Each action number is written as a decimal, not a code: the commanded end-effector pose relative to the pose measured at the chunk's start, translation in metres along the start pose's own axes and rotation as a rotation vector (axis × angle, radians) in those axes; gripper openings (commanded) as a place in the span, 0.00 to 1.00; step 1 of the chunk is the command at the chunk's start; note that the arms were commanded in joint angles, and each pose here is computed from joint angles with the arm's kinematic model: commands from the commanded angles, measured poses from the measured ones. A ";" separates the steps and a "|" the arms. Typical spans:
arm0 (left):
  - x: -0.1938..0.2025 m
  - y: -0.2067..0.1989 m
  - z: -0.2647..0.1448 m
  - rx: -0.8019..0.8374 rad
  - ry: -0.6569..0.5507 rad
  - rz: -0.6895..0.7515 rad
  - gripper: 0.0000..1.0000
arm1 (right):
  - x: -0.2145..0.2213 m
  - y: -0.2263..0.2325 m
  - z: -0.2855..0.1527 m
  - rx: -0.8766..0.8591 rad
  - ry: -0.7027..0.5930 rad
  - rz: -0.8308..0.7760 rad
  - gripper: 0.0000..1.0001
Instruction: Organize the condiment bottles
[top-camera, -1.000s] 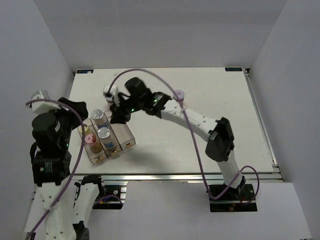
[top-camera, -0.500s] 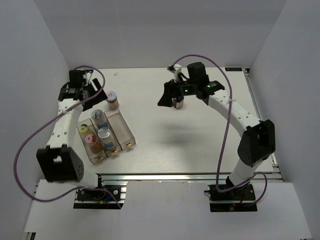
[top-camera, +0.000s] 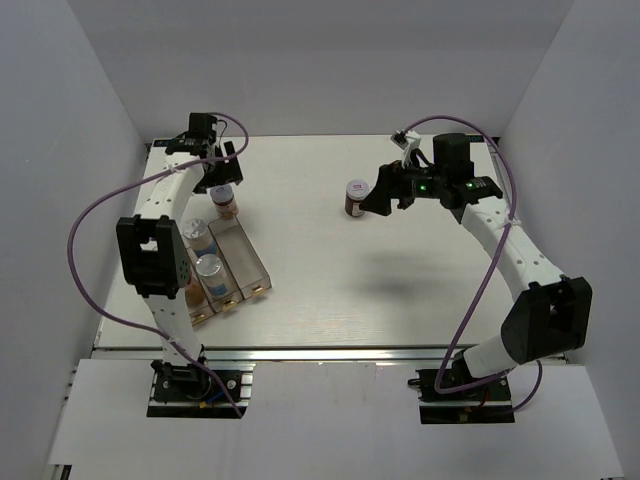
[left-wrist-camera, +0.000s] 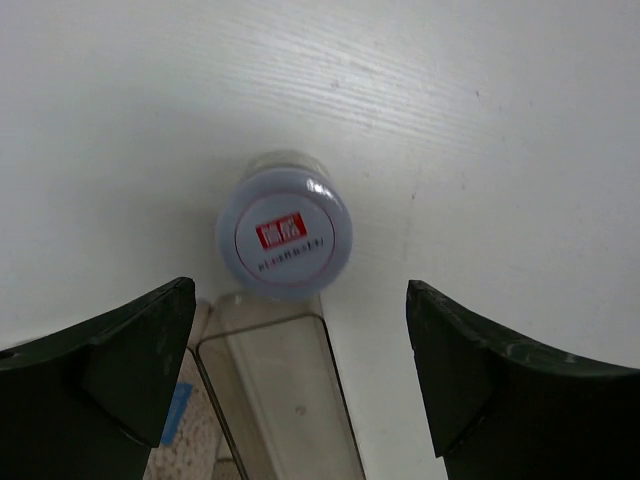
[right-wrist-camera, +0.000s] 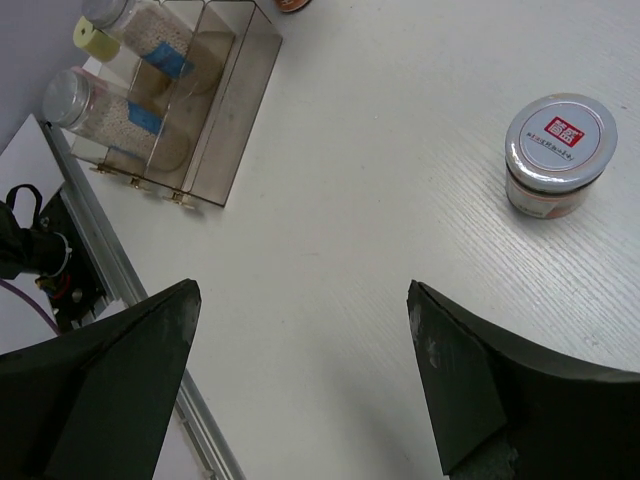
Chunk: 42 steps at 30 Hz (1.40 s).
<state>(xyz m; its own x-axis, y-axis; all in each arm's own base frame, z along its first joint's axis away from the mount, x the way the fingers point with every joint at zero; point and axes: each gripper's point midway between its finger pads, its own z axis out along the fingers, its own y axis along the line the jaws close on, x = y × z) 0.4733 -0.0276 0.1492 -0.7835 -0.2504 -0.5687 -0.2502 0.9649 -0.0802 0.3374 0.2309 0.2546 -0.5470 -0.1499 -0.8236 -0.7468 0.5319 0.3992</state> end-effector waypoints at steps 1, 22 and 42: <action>-0.030 0.007 -0.009 -0.077 -0.074 0.036 0.95 | -0.003 0.003 -0.006 -0.013 -0.026 -0.003 0.89; 0.006 0.000 0.052 -0.074 0.055 0.035 0.95 | 0.004 -0.006 -0.009 0.024 -0.025 0.035 0.89; -0.022 -0.010 0.026 -0.028 -0.038 0.005 0.09 | 0.012 -0.009 -0.012 0.050 -0.015 0.023 0.89</action>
<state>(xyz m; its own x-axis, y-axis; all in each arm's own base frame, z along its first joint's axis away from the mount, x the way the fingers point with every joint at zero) 0.4959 -0.0205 0.0911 -0.8320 -0.2330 -0.5034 -0.2802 0.9597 0.0190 0.3346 0.2174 0.2319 -0.6031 -0.1348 -0.7862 -0.6919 0.5788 0.4316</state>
